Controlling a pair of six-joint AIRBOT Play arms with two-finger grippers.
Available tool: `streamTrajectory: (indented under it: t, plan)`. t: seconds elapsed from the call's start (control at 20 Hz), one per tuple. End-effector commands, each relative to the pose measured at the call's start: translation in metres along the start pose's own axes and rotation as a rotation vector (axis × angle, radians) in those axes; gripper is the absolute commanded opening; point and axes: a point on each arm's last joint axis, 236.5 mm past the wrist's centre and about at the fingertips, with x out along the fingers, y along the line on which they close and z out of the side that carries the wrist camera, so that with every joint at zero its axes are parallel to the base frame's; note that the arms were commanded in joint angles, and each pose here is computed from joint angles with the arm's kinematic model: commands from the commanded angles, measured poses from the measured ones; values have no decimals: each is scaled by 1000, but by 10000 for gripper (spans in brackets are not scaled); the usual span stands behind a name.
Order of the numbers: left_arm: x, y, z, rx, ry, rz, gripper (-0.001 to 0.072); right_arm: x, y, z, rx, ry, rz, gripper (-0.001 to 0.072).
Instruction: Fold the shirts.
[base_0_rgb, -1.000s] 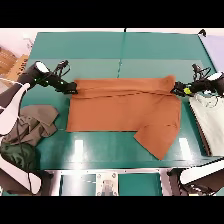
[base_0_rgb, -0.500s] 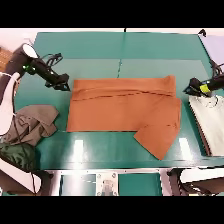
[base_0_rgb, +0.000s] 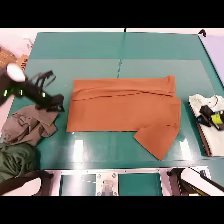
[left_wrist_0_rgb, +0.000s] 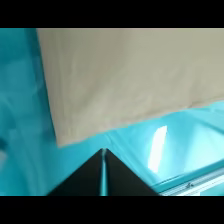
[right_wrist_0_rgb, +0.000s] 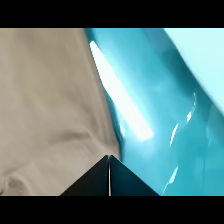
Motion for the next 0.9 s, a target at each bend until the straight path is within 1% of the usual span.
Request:
streamTrajectory:
  t: [0.0,0.05,0.1,0.15,0.25,0.3,0.35,0.4,0.45,0.5,0.55,0.8,0.85]
  plan:
    - [35,6,-44,-165,-101,-57,720,12,-21,-35,128,-52,-12,107]
    - [46,6,-50,-219,-106,-86,720,18,-23,-42,151,-45,-13,240]
    - [58,4,-54,-277,-111,-128,720,25,-25,-49,174,-24,-14,275]
    - [68,2,-56,-325,-125,-162,720,31,-27,-57,189,-2,-14,275]
    - [88,-2,-54,-370,-174,-189,720,40,-27,-69,214,30,-7,305]
    - [94,-7,-49,-384,-220,-202,720,45,-28,-74,236,42,-3,345]
    - [98,-12,-40,-394,-275,-214,720,51,-28,-82,259,59,3,414]
    - [99,-15,-32,-395,-324,-219,720,56,-26,-88,273,74,14,430]
    - [98,-17,-24,-396,-367,-215,692,62,-24,-94,289,83,28,430]
    - [96,-17,-17,-404,-406,-213,502,69,-21,-98,301,89,46,430]
    - [96,-17,-13,-412,-422,-212,482,74,-17,-103,306,95,57,430]
    - [117,-18,-25,-503,-322,-229,480,94,-3,-126,272,150,77,430]
    - [116,-19,-24,-501,-326,-232,441,95,3,-128,264,157,88,430]
